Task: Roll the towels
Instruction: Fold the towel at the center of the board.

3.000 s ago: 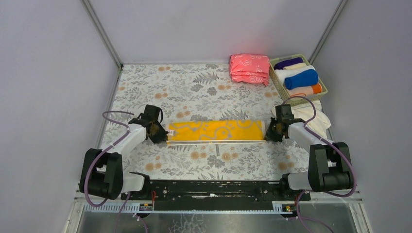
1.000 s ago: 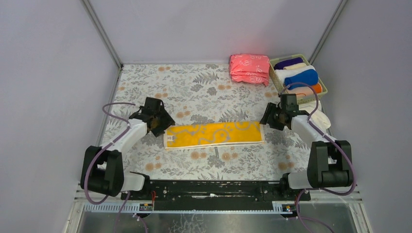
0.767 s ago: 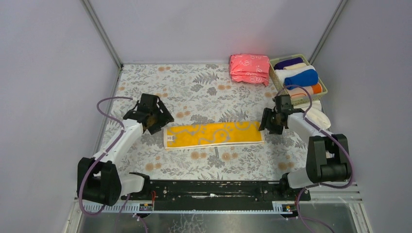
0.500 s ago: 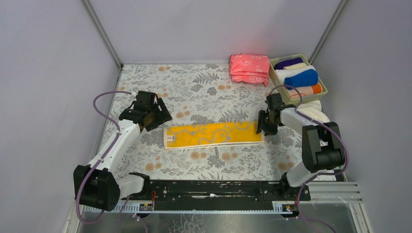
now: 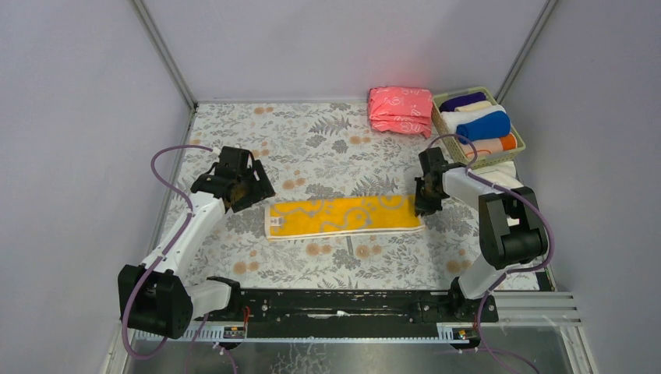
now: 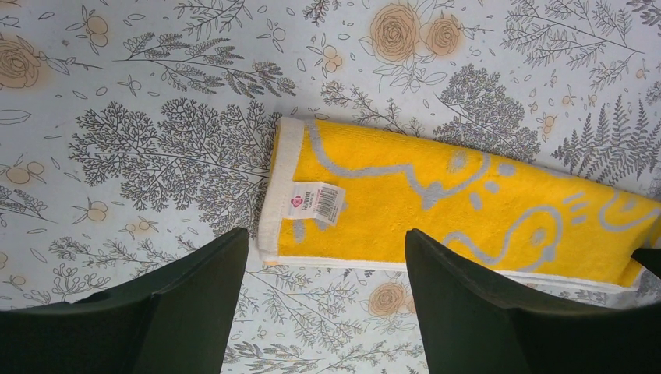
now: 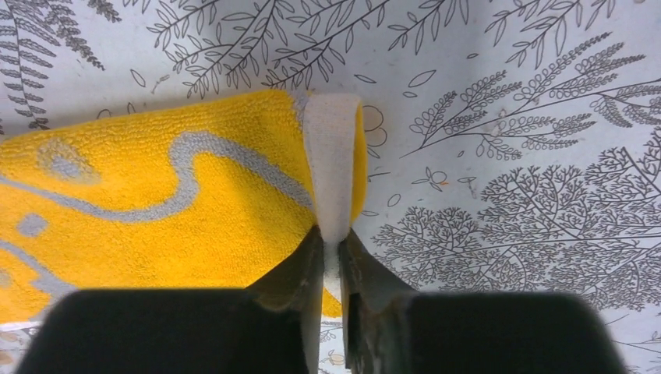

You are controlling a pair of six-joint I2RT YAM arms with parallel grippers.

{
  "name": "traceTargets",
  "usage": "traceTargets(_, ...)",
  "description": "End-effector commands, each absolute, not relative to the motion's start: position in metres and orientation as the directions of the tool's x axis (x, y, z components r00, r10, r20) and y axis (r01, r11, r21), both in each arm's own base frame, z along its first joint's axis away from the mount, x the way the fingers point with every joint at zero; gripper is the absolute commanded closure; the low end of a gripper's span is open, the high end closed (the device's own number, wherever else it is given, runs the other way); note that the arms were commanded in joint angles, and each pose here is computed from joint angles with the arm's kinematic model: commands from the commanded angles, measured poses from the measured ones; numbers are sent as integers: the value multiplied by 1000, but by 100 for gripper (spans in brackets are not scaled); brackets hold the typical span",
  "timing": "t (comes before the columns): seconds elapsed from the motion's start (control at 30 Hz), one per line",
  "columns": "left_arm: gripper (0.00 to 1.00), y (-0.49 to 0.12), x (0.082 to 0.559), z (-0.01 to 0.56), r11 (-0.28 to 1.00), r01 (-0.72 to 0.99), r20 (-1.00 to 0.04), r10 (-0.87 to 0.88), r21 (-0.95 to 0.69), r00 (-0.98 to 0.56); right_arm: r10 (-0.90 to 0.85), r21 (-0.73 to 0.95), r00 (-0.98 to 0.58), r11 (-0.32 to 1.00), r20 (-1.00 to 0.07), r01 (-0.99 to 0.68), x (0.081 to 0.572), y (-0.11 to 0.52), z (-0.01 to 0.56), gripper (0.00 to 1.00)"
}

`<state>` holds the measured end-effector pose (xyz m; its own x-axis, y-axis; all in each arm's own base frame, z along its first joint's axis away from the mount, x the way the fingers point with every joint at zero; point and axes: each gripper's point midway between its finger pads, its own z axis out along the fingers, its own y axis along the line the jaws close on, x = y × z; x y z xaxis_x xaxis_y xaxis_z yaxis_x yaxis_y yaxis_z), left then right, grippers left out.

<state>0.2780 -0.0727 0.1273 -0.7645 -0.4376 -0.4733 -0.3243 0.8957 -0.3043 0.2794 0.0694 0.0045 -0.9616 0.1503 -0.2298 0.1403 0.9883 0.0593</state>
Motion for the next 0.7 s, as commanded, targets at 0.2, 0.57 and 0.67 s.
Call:
traceTargets(0.2, 27, -72, 270, 128, 898, -311, -472, -430, -312, -770, 120, -364, -963, 908, -242, 205, 274, -4, 28, 100)
traceTargets(0.57, 21, -101, 264, 109, 847, -295, -372, -472, -442, -799, 33, -231, -898, 962, -440, 149, 325, 26, 120, 100)
traceTargets(0.67, 20, -110, 267, 103, 828, -294, -338, -483, -478, -808, 19, -73, -901, 996, -434, 57, 320, 68, 121, 100)
